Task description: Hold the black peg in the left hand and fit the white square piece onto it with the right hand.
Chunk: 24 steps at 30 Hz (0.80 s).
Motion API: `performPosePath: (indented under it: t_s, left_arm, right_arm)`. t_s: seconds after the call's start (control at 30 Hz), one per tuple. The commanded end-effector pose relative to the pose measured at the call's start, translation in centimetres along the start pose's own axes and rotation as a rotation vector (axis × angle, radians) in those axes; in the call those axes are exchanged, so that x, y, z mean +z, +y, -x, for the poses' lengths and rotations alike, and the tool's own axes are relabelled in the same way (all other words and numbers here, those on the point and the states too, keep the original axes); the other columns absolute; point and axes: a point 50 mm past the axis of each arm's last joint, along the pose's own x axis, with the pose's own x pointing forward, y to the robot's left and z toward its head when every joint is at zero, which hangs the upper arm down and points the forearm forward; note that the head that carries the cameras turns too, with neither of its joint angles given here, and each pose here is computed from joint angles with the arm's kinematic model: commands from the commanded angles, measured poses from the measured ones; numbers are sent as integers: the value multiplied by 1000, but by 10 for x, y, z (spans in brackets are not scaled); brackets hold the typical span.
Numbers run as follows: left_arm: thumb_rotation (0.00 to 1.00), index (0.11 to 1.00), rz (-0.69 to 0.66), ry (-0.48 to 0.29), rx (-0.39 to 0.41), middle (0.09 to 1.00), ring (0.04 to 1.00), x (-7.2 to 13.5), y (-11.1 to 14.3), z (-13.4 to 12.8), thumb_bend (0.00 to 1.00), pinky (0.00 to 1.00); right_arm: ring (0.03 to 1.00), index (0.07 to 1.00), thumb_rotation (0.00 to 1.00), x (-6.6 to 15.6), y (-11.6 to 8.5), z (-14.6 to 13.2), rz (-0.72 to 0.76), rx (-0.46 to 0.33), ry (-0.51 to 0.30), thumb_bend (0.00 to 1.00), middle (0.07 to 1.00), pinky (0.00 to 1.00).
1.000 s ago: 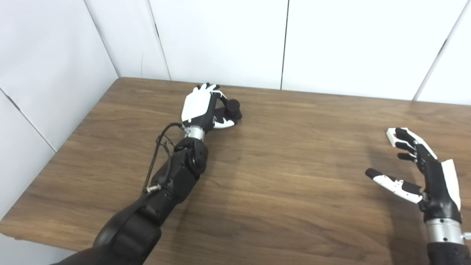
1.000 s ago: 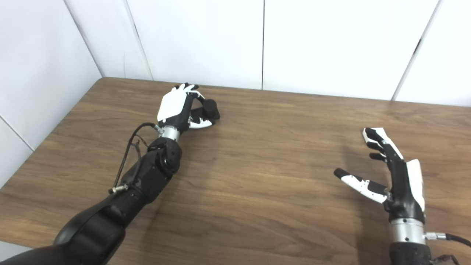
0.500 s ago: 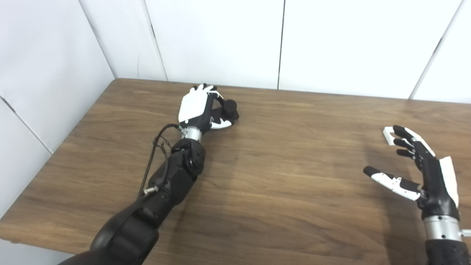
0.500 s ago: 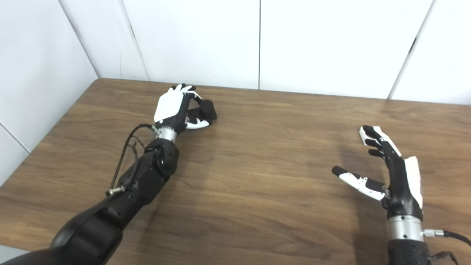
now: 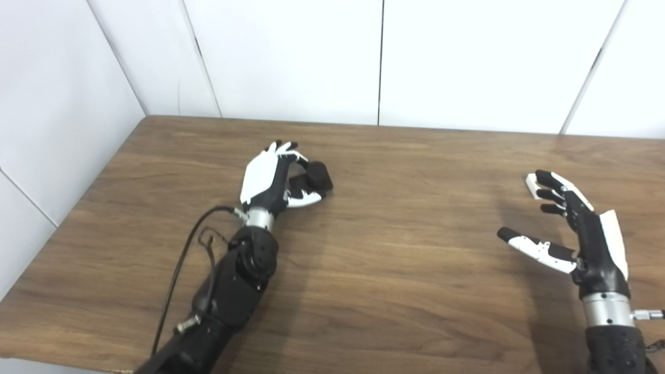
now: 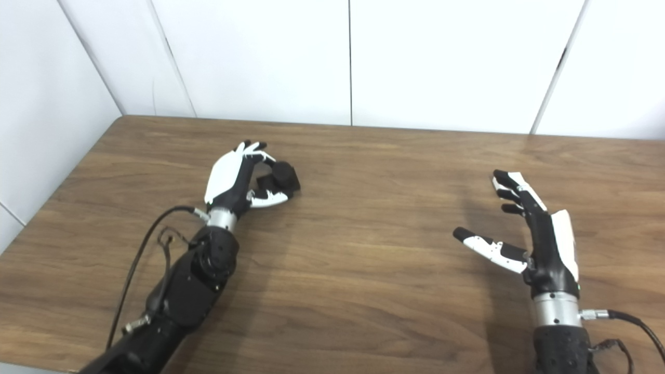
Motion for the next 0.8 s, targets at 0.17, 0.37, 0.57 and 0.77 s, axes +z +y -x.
performPosePath:
  t_s: [0.17,0.37,0.57,0.77]
  left_arm:
    - [76,485,51,-38,-77,926,1000,17,-7,20,522,1000]
    - [75,485,92,-62,-124,933,1000,27,-13,39,522,1000]
    - [76,485,139,-85,-175,935,1000,37,-24,62,523,1000]
    - [78,486,179,-100,-225,947,1000,49,-35,80,522,1000]
  right_arm:
    - [797,824,306,20,-4,-13,-6,-35,-91,779,841,727]
    - [803,824,303,21,-3,-14,-15,-33,-86,778,844,750]
    - [809,828,326,23,-4,-14,1,-34,-85,782,845,755]
    - [799,824,301,24,-3,-15,5,-34,-92,771,836,737]
